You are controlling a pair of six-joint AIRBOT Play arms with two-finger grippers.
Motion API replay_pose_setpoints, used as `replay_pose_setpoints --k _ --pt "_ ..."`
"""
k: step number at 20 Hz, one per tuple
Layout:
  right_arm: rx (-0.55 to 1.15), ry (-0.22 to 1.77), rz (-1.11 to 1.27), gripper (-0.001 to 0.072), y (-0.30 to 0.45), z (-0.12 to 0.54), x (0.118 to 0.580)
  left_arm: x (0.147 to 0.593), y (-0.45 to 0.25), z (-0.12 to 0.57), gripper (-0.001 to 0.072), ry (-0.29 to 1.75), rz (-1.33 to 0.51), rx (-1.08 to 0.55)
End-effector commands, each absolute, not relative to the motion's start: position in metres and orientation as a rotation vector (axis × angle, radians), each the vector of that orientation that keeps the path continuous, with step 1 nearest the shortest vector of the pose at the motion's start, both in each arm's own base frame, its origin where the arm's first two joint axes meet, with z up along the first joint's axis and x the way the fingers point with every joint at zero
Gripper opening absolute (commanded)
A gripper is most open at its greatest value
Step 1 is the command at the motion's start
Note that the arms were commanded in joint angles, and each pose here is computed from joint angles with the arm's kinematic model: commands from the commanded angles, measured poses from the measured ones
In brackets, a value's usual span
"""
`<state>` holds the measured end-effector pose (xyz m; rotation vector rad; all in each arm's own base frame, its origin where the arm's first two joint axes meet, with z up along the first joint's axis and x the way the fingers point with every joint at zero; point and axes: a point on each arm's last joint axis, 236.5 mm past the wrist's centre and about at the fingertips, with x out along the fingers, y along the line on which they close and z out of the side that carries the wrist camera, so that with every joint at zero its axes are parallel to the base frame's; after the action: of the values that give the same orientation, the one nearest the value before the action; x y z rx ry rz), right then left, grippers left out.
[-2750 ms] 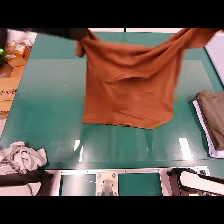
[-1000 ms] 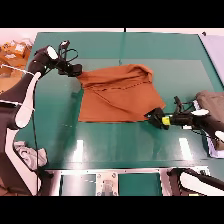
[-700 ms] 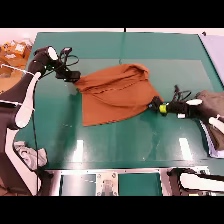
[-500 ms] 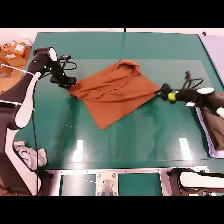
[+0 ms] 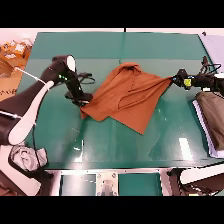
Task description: Fold the shirts.
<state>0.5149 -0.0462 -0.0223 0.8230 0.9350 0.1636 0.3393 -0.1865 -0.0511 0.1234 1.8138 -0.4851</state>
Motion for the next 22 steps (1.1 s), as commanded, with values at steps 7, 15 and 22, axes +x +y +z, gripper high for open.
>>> replay_pose_setpoints --k 7,15,22 --pt "1.013 1.097 0.240 0.0018 -0.074 -0.017 0.466 0.407 -0.130 -0.016 0.0712 1.595 -0.294 0.141" --pt "1.123 1.217 0.184 0.0058 -0.002 -0.055 0.330 0.471 -0.099 0.057 0.0711 1.336 -0.253 0.098" --pt "1.112 1.420 0.261 0.0578 0.105 -0.100 0.227 0.485 -0.102 0.061 0.0711 1.273 -0.256 0.093"
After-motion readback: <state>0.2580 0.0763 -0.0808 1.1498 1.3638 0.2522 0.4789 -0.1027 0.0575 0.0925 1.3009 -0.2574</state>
